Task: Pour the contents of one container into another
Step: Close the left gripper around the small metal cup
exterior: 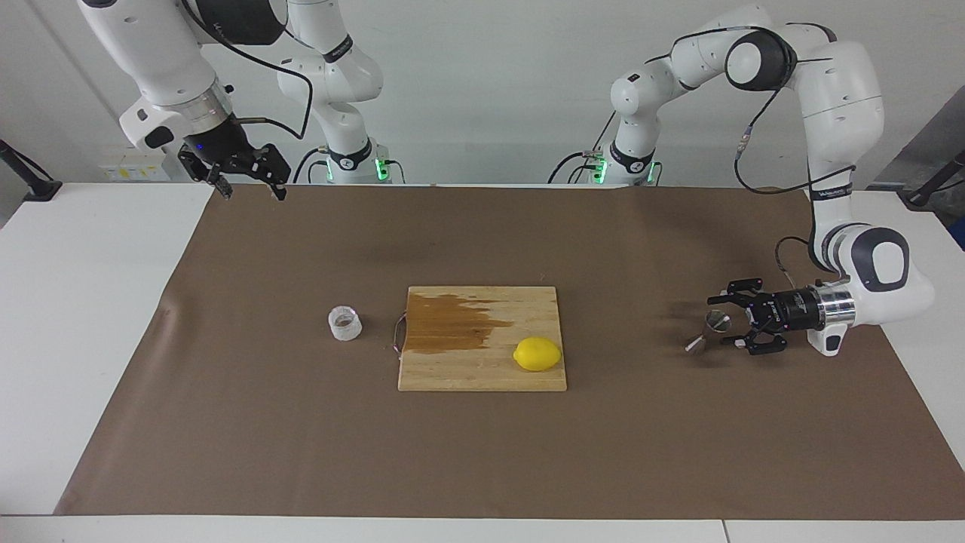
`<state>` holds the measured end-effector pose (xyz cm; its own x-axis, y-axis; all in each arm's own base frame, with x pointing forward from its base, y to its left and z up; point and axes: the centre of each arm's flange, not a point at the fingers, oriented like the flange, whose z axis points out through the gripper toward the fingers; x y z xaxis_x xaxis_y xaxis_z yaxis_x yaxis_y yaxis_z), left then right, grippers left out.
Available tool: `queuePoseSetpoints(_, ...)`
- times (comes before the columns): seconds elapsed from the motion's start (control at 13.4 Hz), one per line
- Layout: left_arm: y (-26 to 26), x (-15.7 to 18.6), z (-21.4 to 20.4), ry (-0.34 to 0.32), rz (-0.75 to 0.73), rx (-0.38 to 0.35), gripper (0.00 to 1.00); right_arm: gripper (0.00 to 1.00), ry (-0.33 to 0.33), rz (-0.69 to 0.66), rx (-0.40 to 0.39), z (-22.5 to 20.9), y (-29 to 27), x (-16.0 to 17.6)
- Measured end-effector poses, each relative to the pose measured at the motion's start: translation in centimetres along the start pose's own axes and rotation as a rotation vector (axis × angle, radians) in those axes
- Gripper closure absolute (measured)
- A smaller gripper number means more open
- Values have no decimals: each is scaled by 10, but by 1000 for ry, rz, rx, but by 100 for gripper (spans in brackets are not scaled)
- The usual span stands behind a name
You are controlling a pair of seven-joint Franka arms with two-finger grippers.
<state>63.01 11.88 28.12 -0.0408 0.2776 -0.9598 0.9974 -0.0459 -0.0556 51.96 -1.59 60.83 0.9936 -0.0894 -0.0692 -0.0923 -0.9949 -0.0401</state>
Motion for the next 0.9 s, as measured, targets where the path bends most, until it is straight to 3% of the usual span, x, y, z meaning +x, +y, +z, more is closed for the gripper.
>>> queuePoseSetpoints(0.07, 0, 0, 0, 0, 0, 0, 20, 0, 0, 0, 0, 0, 0, 0)
queuePoseSetpoints(0.9, 2, 1, -2, 15, 0, -21, 20, 0, 0, 0, 0, 0, 0, 0)
